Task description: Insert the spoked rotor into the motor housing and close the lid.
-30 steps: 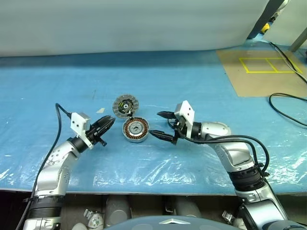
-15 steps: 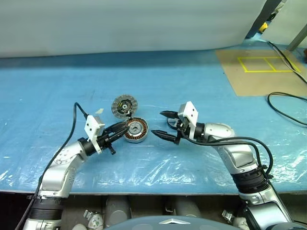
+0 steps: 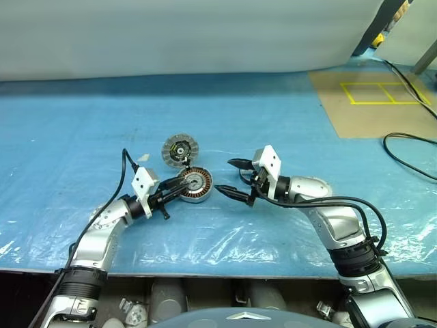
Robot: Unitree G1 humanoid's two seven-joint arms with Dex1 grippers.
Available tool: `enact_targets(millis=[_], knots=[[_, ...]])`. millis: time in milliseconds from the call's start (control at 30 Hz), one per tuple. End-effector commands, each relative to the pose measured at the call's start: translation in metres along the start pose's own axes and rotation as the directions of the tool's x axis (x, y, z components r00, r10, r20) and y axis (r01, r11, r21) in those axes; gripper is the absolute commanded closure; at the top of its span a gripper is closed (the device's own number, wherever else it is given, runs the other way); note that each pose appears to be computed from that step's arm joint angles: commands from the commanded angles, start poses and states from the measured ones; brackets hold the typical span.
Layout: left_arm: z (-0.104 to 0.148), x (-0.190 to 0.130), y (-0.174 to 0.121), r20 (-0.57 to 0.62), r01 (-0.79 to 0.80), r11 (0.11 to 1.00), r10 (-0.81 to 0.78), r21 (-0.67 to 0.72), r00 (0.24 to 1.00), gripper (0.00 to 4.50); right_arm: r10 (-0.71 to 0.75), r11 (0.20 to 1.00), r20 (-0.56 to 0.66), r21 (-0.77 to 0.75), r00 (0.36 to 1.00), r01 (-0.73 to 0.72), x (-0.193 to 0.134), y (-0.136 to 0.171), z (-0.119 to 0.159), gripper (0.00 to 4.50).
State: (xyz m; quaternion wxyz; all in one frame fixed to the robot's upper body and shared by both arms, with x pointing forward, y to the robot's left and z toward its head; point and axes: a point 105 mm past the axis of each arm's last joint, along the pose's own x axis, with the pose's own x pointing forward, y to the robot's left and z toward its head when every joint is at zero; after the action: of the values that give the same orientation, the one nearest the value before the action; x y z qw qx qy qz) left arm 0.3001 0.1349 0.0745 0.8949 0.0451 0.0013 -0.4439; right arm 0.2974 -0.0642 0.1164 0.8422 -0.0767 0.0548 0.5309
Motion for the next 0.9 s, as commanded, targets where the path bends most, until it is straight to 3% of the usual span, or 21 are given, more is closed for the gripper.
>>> enact_targets(millis=[33,200,900], knots=[[0.013,0.010,-0.004,0.035,0.029,0.999,-0.031,0.035,0.999,3.83,0.006,1.000,0.037,-0.018,0.999,-0.005,0.001,0.004,0.009,0.00],[0.031,0.011,-0.003,0.077,0.041,0.999,-0.041,0.004,0.996,3.83,0.001,1.000,0.035,-0.018,0.999,0.000,0.001,0.004,0.008,0.00],[0.036,0.025,-0.007,0.006,0.061,0.997,-0.062,0.047,0.998,3.83,-0.012,1.000,0.037,-0.026,0.999,0.013,0.004,0.001,0.008,0.00]])
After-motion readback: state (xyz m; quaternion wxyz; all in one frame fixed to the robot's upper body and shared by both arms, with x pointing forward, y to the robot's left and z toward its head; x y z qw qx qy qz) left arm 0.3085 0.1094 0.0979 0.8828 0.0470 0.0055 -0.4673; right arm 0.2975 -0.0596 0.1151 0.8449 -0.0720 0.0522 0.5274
